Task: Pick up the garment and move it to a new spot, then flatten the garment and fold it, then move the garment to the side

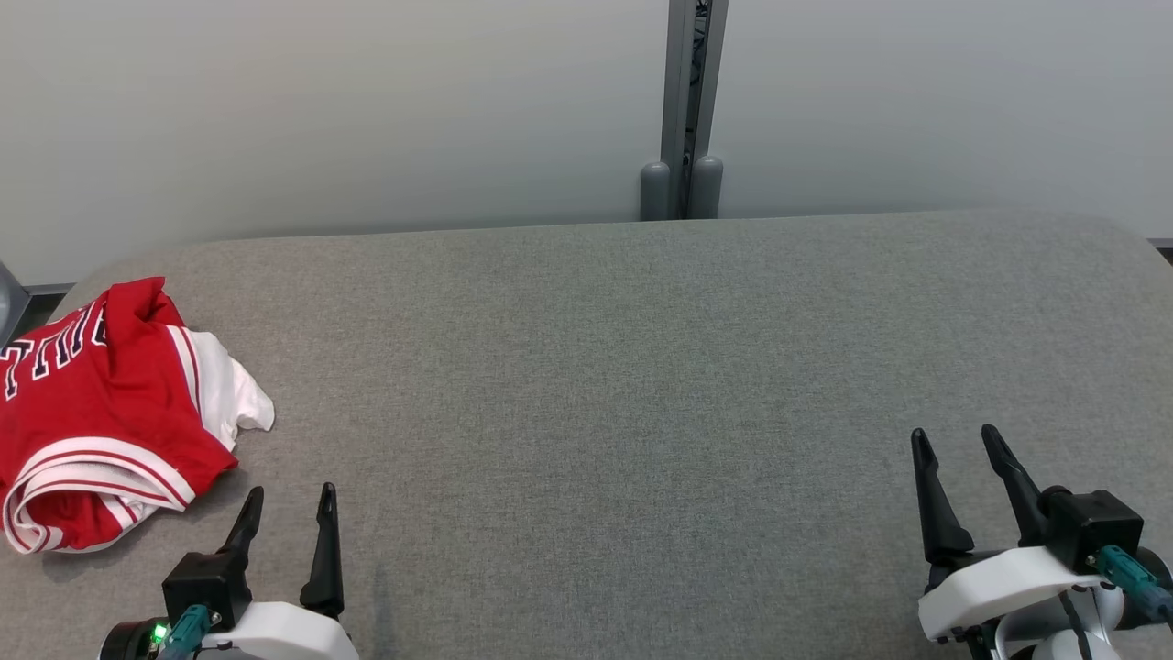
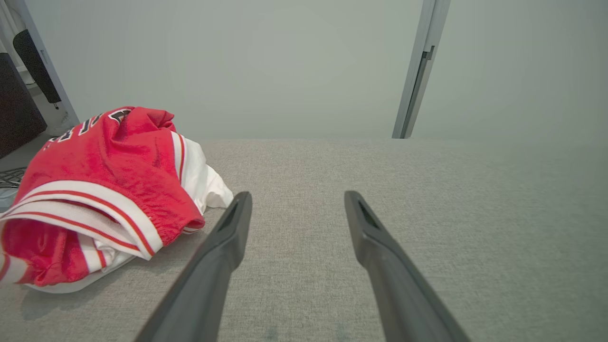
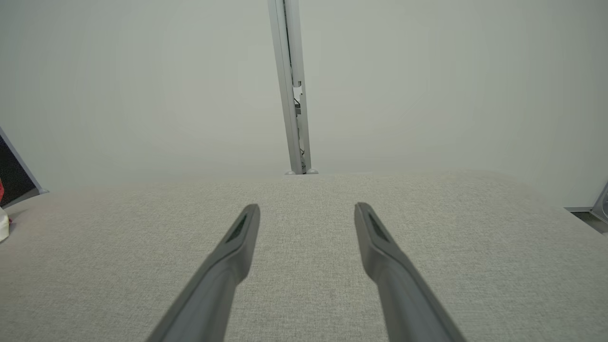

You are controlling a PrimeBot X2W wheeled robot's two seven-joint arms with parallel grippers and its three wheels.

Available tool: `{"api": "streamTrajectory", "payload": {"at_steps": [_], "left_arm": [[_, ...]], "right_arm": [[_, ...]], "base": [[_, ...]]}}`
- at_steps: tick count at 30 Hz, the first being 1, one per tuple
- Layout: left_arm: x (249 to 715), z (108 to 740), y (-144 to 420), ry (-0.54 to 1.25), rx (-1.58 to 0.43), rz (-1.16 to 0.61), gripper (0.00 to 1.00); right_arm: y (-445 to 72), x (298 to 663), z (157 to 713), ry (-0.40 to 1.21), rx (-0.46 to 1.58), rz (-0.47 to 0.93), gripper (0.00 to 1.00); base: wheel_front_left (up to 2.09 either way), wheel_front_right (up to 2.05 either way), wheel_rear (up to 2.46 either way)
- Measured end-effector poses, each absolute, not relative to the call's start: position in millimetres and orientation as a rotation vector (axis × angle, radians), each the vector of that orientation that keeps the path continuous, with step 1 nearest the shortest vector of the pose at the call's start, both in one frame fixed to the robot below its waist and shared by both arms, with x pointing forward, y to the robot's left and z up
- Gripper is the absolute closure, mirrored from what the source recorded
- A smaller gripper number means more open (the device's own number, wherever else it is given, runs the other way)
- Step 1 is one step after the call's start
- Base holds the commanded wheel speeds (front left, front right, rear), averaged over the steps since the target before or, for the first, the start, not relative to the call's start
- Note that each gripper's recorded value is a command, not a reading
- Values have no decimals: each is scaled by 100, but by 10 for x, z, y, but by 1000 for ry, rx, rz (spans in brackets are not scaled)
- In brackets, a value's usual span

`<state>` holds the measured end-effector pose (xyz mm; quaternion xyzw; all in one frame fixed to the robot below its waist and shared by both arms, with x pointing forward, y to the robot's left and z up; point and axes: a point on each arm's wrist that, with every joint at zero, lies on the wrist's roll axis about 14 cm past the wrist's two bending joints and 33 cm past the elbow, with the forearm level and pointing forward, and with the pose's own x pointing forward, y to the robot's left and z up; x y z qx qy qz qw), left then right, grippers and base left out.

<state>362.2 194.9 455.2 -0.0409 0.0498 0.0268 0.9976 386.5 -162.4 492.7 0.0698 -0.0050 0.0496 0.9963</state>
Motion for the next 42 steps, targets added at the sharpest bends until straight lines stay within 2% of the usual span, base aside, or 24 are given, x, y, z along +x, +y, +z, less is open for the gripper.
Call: {"api": "streamTrajectory", "payload": {"at_steps": [8,18,27,38,42], "left_arm": [[3613,4542,1985,96,-30,61,0],[3548,4526,2104,96,14,91,0],[3234,4483,2592,113,4,252,0],[2464,4421,3304,137,-12,527,0],[2285,4394,3404,147,-17,574,0]], "right_arm": [[-1662,3868,4914,-15,85,96,0],[-1462,3928,4859,-4,29,163,0],[-879,4042,4783,21,37,328,0],[121,4037,4723,46,47,610,0],[327,4010,4702,53,46,669,0]], "base": [[0,0,0],[0,0,0],[0,0,0],[0,0,0],[0,0,0]]}}
